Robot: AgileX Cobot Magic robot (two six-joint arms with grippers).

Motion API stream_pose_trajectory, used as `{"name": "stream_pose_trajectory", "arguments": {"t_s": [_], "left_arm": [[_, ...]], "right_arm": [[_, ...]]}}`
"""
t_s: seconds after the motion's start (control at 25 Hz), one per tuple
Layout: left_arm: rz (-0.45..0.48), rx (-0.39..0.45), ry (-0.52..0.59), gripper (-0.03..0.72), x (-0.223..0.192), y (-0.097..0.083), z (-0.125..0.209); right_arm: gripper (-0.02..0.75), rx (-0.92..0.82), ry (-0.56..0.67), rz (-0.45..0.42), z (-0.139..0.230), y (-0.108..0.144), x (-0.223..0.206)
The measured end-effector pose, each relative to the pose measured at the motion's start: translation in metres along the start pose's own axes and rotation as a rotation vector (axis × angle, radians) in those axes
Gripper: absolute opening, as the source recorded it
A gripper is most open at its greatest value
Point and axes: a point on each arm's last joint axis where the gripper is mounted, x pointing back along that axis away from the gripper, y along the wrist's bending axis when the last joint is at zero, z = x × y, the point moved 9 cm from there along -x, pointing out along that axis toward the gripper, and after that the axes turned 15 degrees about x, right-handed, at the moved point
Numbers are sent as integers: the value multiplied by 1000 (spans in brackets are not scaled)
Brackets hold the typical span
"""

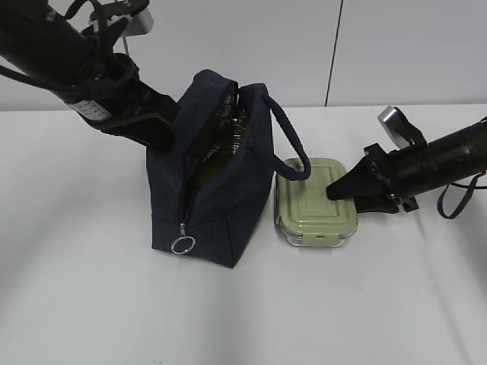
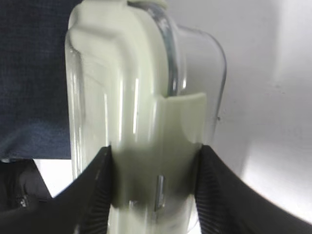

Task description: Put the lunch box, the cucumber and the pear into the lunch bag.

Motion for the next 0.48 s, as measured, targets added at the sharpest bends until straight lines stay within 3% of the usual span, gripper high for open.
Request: {"name": "stream_pose_trajectory", "arguments": {"t_s": [0.32, 0.48], "left_arm": [[0, 0, -4, 1, 0, 0, -1], [-1, 0, -7, 1, 0, 0, -1]], "right_arm": [[335, 7, -34, 134, -3, -19, 60], [335, 44, -63, 148, -14, -5, 74]]}}
